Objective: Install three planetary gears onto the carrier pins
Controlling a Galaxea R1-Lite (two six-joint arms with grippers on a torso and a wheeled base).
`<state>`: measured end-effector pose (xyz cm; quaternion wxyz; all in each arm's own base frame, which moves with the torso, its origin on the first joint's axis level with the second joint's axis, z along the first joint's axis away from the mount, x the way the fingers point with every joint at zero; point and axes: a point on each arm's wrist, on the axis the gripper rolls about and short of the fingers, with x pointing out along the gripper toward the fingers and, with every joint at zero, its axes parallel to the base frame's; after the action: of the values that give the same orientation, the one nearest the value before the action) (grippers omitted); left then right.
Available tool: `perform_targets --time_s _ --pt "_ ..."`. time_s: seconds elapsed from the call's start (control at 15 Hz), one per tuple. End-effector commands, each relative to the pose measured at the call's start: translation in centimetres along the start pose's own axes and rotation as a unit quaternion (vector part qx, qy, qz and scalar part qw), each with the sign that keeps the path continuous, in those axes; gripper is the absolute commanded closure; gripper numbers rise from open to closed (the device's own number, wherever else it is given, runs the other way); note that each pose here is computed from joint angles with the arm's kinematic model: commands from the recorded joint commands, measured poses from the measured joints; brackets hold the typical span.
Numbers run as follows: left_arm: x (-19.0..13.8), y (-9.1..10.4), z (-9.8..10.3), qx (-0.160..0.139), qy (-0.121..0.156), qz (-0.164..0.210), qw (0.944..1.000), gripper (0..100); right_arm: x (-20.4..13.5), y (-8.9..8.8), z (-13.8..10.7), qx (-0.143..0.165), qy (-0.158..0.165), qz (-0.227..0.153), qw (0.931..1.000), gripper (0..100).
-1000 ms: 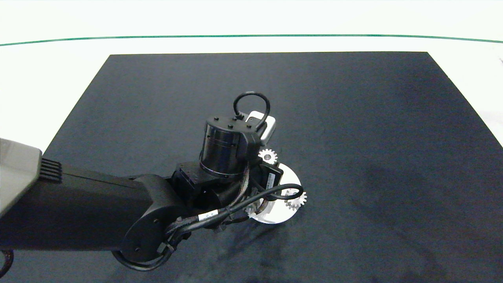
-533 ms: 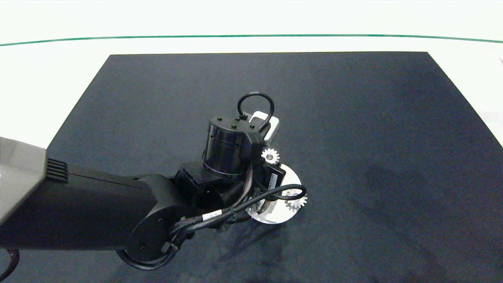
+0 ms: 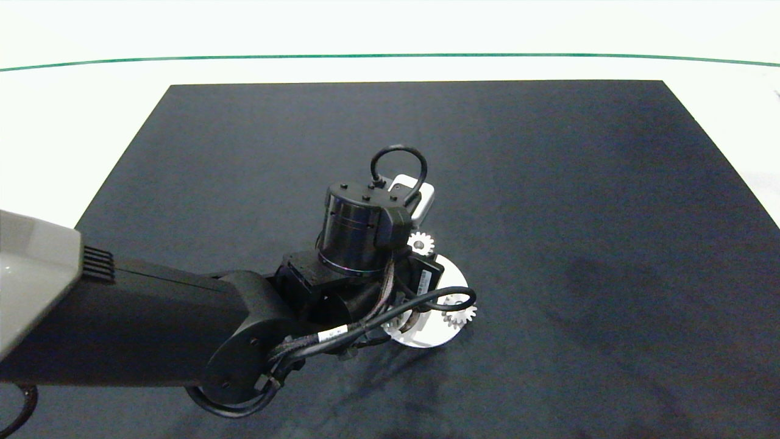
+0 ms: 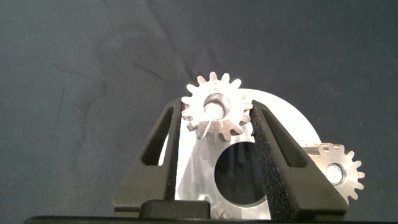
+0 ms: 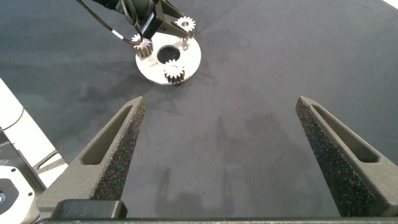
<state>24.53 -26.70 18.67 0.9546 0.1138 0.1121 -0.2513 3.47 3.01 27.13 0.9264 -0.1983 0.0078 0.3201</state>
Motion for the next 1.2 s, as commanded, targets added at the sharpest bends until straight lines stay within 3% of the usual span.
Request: perform_targets --time_s 0.07,0.13,0.2,0.8,0.87,0.93,1.07,1.2 --pt "-0.1 0.0 -0.1 0.0 0.0 0.001 1.0 100 0.0 0.0 0.0 -0.001 0.001 0.0 1.0 0" --pt "-0.1 0.0 -0.1 0.0 0.0 0.001 1.0 100 0.0 0.0 0.0 -0.001 0.002 0.001 1.0 0" --pt "-0.2 0.0 0.0 0.0 -0.002 0.001 1.0 0 0.0 0.0 0.0 -0.001 0.001 0.0 1.0 0" --pt "-0.7 -0.1 0.4 -0.002 -0.007 -0.003 1.0 0 0.1 0.0 0.0 -0.002 0.002 0.001 1.0 0" --pt "-1.8 0.7 1.1 -0.006 -0.02 0.003 0.9998 0 0.0 0.0 0.0 -0.002 0.002 0.001 1.0 0" --pt "-4.5 2.8 2.6 -0.019 -0.047 0.019 0.9985 0 -0.1 0.0 0.0 -0.001 0.0 -0.001 1.0 0" --pt "-8.9 7.1 3.8 -0.036 -0.075 0.068 0.9943 0 -0.3 -0.1 0.1 0.0 -0.003 -0.013 0.9999 0" --pt "-12.7 10.6 3.6 -0.041 -0.083 0.123 0.9881 0 -0.5 -0.5 0.2 0.004 0.006 -0.051 0.9987 0"
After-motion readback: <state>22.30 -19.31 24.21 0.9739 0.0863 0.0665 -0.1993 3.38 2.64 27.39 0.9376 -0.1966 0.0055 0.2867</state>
